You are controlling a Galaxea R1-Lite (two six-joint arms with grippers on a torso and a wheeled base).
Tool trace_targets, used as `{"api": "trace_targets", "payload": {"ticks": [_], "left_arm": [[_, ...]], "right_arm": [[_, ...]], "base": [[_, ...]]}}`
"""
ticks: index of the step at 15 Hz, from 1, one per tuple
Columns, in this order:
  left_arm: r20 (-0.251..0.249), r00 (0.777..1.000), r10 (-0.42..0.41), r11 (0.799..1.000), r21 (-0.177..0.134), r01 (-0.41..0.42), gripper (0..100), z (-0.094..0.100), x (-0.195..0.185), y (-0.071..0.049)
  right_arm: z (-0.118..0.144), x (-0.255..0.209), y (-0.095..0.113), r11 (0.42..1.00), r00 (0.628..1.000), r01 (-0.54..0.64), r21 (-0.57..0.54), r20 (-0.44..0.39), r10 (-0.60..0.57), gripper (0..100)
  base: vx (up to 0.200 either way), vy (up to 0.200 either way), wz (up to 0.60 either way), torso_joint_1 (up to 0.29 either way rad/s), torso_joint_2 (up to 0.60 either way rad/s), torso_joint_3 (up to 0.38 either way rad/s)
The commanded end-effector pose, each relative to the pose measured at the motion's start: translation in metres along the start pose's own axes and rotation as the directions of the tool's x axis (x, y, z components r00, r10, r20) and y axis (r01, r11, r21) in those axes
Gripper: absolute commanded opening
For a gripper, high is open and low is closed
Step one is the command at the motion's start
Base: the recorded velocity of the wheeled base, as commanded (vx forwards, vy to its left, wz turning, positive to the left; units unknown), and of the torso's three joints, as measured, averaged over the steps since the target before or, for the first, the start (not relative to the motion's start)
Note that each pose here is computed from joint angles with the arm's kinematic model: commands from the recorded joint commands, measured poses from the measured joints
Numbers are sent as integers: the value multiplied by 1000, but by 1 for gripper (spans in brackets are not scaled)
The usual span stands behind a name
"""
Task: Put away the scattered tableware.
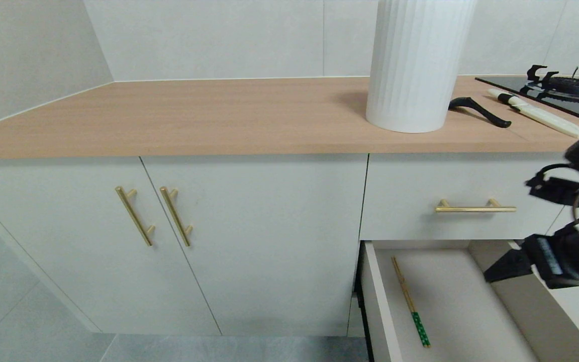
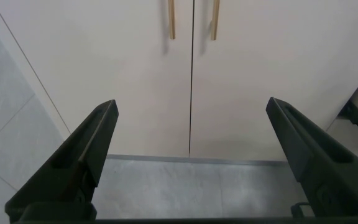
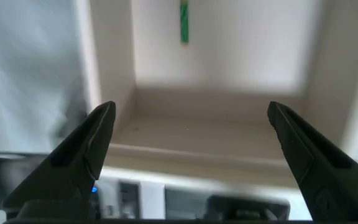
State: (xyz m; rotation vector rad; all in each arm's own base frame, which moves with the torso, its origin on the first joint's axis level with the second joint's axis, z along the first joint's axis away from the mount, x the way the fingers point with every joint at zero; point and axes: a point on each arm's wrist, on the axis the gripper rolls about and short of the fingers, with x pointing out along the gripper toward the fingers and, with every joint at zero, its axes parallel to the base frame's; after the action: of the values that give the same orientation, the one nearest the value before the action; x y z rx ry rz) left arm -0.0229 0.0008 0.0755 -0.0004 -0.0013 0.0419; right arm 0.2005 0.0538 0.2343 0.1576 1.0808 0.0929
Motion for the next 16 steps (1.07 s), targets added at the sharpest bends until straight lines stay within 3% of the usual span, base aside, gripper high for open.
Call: {"api": "trace_targets", "payload": {"ticks": [1,5,9,16], "left_arm": [[-1,1000,1,1000,0,-1,100,0,0,0],[-1,1000,1,1000,-1,-1,100,0,0,0],[-1,1000,1,1000,0,-1,100,0,0,0],[-1,1000,1,1000,0,-1,100,0,0,0]], "right_arm": [[-4,-47,-16,1000,986,-9,19,165,6,100],[-8,-45,-20,1000,987,10,-23,162,-6,100],[-13,-43,-22,999,978,7,-54,208,5,100],[-12,-36,-22,998,980,7,-55,200,4,100]], "base": [[0,0,0,0,0,0],[0,0,0,0,0,0],[0,0,0,65,-229,-243],[0,0,0,140,-486,-302]]}}
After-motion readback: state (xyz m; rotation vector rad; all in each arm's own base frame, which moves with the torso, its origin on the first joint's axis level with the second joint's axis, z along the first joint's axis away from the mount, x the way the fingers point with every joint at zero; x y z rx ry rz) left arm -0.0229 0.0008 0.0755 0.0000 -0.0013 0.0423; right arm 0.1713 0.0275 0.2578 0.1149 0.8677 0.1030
